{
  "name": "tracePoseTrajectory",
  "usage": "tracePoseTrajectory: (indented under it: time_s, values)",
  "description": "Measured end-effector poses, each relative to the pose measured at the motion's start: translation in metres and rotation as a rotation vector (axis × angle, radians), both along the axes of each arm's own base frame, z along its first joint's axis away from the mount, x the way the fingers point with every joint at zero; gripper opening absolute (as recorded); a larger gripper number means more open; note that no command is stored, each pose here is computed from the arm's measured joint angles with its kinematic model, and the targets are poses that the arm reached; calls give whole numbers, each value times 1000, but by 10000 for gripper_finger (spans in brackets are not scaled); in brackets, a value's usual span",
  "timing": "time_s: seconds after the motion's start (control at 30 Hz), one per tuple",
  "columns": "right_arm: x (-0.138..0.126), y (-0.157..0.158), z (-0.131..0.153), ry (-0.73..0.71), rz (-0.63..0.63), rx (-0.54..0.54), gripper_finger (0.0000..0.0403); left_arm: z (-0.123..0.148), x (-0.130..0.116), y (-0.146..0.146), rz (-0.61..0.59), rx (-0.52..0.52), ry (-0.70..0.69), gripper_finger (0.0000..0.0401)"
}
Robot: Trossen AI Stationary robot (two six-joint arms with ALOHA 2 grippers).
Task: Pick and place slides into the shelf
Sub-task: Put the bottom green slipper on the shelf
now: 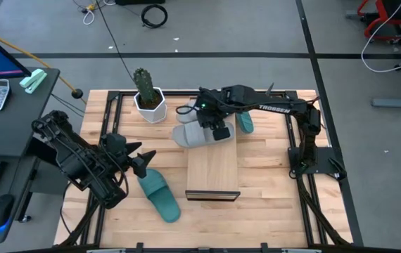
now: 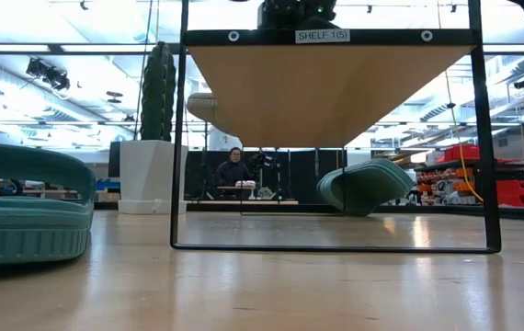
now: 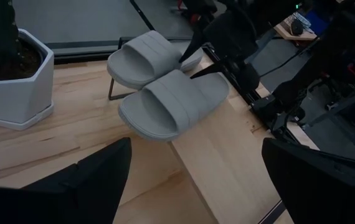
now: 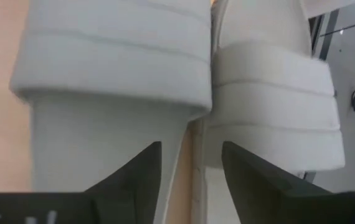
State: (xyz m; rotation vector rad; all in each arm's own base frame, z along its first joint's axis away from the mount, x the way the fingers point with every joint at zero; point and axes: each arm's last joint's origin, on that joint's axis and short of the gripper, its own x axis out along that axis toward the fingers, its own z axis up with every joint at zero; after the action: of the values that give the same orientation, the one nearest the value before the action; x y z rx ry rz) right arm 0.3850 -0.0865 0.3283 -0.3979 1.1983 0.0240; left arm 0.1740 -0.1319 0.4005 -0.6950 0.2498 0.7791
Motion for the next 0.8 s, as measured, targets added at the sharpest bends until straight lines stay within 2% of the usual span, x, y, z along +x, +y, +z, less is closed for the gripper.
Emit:
tracePoseTrajectory:
  time_s: [0.43, 0.8]
  values:
    - [-3, 0, -1, 33, 2, -12, 167, 0, 0, 0, 0, -1, -1, 366]
    - [-9, -11, -1, 63, -54, -38, 160, 0, 0, 0, 1, -2, -1, 366]
